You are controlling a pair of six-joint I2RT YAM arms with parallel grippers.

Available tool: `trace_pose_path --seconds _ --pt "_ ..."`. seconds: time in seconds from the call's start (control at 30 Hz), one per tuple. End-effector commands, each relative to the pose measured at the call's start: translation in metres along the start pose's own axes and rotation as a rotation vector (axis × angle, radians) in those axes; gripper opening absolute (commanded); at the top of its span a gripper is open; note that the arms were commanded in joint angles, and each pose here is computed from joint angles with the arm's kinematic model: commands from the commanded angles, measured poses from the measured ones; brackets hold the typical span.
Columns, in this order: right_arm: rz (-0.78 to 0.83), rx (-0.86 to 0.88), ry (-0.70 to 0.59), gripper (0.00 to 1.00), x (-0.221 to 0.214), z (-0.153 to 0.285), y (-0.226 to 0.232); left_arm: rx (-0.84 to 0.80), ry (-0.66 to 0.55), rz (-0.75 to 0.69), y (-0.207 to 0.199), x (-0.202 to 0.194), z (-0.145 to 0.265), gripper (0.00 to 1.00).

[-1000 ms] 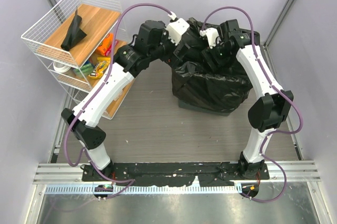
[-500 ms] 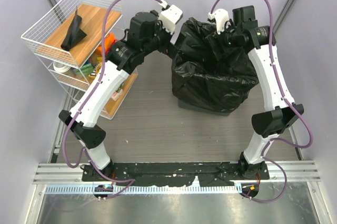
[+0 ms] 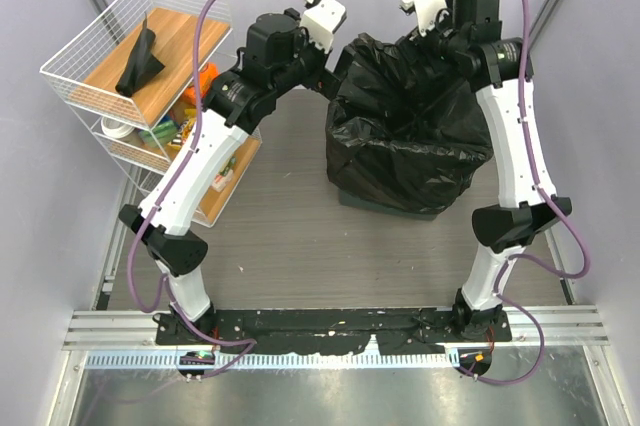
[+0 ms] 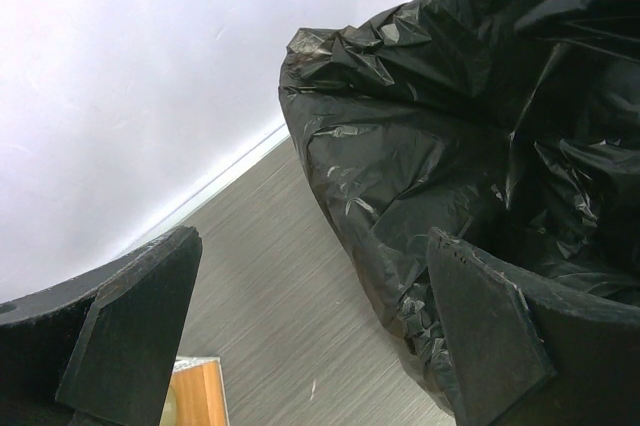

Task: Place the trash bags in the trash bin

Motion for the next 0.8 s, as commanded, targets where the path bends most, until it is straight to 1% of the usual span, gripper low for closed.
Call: trace_pose_path --seconds 0.0,0.1,0.33,0.47,0.6,0.67,0.7,0.73,0.77 --pt "0.096 -0.055 -0.007 0.89 0.005 -0.021 -0.012 0.025 -0.041 -0.012 0.010 0.010 0.007 1.00" --pt "0.111 -0.056 0.017 0.89 -0.002 -0.032 -0.017 0.034 -0.028 -0.022 0.013 0.006 0.008 1.00" --pt "0.126 -0.050 0.017 0.88 -0.008 -0.046 -0.035 0.057 -0.010 -0.057 0.019 0.000 0.010 1.00" --pt "0.144 0.015 0.061 0.86 -0.023 -0.058 -0.033 0.065 0.005 -0.061 0.021 -0.005 0.009 1.00" --pt "0.151 0.107 0.086 0.77 -0.035 -0.065 -0.024 0.077 0.012 -0.058 0.024 -0.007 0.007 1.00" --pt "0.161 0.150 0.101 0.67 -0.041 -0.068 -0.018 0.087 0.012 -0.057 0.027 -0.007 0.008 1.00" --pt "0.164 0.177 0.099 0.61 -0.041 -0.068 -0.014 0.091 0.007 -0.055 0.028 -0.006 0.008 1.00" --pt "0.172 0.195 0.111 0.59 -0.045 -0.069 -0.012 0.097 0.005 -0.054 0.030 -0.006 0.009 1.00" --pt "0.172 0.216 0.110 0.54 -0.046 -0.069 -0.010 0.103 0.004 -0.055 0.032 -0.006 0.009 1.00"
Point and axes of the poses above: each gripper's point midway between its finger pads, its own z axis back along the fingers, its own y axis along the line the jaws close on, x = y × z, the point moved 4 cm from there along z, back along the fingers, and after that the axes turned 13 degrees about -z, right-handed, at the moved point
